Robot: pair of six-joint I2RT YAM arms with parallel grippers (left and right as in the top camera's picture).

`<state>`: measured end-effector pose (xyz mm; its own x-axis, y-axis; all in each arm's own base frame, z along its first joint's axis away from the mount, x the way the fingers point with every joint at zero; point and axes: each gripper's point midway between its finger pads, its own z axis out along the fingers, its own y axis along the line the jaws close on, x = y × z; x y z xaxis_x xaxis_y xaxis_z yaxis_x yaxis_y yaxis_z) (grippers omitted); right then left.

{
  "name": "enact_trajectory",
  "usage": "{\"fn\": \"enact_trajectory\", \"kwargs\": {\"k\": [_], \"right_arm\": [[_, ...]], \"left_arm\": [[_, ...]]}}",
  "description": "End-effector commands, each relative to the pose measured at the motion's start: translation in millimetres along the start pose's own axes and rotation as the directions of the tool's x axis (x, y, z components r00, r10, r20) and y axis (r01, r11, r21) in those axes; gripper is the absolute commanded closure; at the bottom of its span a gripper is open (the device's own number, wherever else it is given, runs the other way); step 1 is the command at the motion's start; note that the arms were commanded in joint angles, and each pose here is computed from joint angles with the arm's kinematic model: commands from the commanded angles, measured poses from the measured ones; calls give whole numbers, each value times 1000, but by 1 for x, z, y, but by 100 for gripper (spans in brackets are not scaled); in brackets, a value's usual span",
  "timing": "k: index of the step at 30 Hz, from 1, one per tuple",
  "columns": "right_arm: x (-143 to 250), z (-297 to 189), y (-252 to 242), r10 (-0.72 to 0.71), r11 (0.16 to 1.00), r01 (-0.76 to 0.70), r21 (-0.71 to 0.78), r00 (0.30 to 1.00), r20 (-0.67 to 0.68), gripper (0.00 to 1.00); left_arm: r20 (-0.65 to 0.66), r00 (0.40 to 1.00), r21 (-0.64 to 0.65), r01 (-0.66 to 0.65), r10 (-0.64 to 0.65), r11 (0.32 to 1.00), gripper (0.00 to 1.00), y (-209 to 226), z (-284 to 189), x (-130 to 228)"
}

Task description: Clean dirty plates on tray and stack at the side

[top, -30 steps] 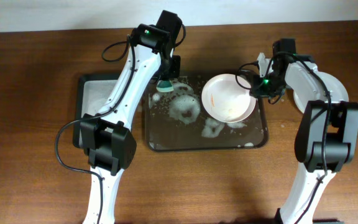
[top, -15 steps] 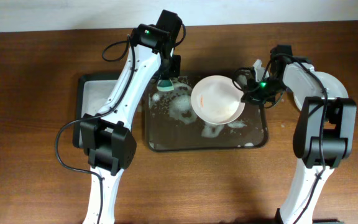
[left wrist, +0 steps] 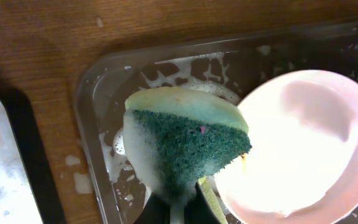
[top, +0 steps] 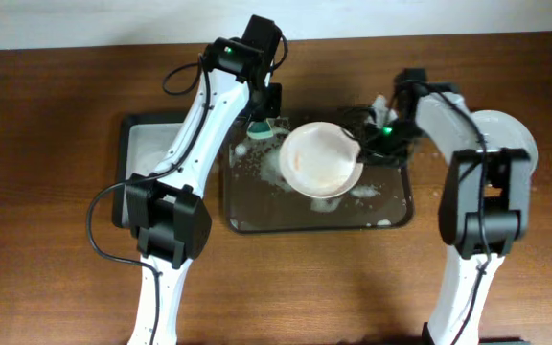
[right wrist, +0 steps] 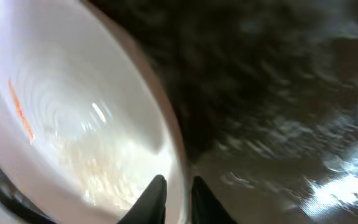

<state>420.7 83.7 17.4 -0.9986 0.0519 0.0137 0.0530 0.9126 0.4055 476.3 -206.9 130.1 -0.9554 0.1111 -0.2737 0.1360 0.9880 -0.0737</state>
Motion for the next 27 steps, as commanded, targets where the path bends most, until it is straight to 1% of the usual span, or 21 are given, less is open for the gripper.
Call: {"fn": "enact_trajectory", "kwargs": {"k": [1,3,4,7,11,12,14,15,20,27], "right_arm": [[-6,12,8,-3,993,0,116,1000,28,84],[-9,15,16,-14,994,9,113,999,42,94],[-10,16,17,-14,994,9,112,999,47,96],[-10,18,18,-15,994,10,111,999,50,96],[-3,26,15,-9,995,6,101,999,34,96],[-3,28,16,-11,996,7,90,999,36,96],[-4,30,20,-16,998,13,61,999,42,96],[-5,30,21,-18,998,15,58,999,43,96],[-7,32,25,-31,998,28,57,998,53,96],[-10,32,25,-35,998,31,57,997,64,96]], "left_arm": [[-46,999,27,-2,3,1000,99,-2,17,6],[-79,997,54,1,3,999,99,-7,25,12],[-90,996,60,2,3,998,99,-8,27,14],[-120,993,68,5,3,998,99,-9,37,19],[-112,994,72,1,7,997,99,-10,37,17],[-112,994,78,-7,16,997,99,-11,37,17],[-114,991,140,-58,75,988,99,-21,36,19],[-111,990,152,-67,84,986,99,-23,36,18],[-95,991,165,-79,96,983,99,-25,41,14],[-163,982,154,-69,94,986,99,-27,76,28]]}}
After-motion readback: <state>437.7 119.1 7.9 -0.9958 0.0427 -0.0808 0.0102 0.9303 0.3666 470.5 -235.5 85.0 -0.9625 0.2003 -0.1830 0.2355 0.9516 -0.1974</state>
